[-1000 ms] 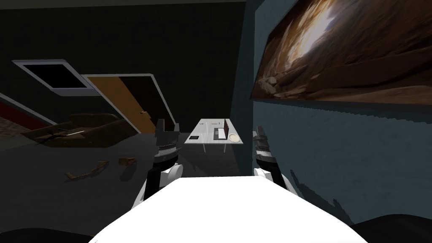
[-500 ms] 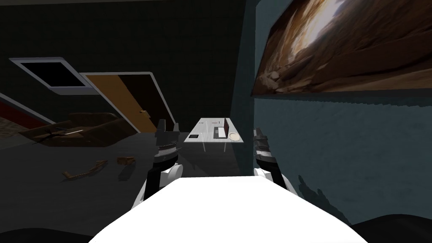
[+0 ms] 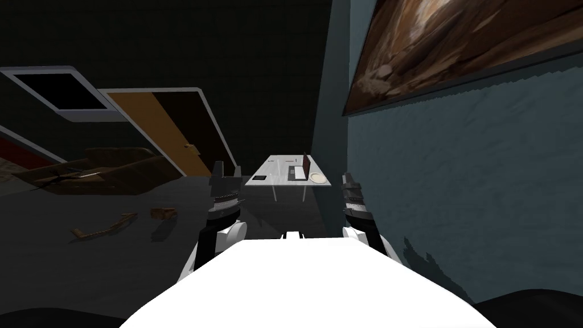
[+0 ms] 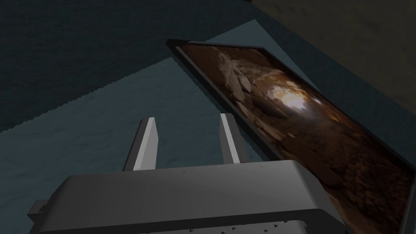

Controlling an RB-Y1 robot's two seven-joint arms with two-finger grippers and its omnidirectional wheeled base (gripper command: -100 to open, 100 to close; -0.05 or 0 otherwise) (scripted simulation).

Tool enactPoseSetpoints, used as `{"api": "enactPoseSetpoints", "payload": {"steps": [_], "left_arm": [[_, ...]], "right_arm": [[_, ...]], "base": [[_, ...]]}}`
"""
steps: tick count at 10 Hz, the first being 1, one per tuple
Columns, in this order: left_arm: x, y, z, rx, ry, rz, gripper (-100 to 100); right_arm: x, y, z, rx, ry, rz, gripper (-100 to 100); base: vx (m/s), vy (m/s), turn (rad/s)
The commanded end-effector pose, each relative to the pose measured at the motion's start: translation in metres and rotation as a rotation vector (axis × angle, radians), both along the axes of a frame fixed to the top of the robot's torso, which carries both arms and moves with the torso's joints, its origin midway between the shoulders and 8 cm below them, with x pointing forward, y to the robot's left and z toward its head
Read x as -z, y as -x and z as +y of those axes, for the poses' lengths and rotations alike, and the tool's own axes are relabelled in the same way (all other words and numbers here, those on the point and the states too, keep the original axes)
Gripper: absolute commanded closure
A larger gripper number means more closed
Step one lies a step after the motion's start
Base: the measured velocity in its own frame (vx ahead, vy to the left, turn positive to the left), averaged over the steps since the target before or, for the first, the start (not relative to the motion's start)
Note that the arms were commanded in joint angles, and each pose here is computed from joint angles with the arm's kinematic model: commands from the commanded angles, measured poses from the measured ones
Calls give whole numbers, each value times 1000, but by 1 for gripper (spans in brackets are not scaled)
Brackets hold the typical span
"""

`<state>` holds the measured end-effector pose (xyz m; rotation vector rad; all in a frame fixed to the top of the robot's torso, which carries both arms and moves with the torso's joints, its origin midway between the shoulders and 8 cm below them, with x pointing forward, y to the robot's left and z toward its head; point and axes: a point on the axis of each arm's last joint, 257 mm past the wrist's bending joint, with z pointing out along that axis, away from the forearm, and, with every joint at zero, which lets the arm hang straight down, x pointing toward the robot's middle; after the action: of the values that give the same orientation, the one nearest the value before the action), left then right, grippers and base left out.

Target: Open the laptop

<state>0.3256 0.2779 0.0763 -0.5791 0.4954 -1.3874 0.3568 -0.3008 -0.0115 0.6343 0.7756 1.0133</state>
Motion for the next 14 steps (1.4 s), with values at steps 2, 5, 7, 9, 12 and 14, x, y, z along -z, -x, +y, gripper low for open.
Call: {"api": "enactPoseSetpoints", "payload": {"steps": [2, 5, 7, 9, 12, 14], "left_arm": [[0, 0, 0, 0, 0, 1, 0], [0, 0, 0, 0, 0, 1, 0], [0, 0, 0, 0, 0, 1, 0], [0, 0, 0, 0, 0, 1, 0], [0, 0, 0, 0, 0, 1, 0], [0, 0, 0, 0, 0, 1, 0]], "right_arm": [[10, -7, 5, 4, 140, 56, -100], [23, -13, 4, 35, 271, 113, -100], [34, -18, 2, 63, 368, 155, -100], [45, -22, -2, 95, 468, 197, -100], [62, -28, -11, 144, 616, 257, -100], [72, -31, -17, 176, 707, 292, -100]], "base": [[53, 37, 3], [61, 54, 5], [81, 54, 6], [104, 72, 6], [88, 66, 7], [79, 69, 7]]}}
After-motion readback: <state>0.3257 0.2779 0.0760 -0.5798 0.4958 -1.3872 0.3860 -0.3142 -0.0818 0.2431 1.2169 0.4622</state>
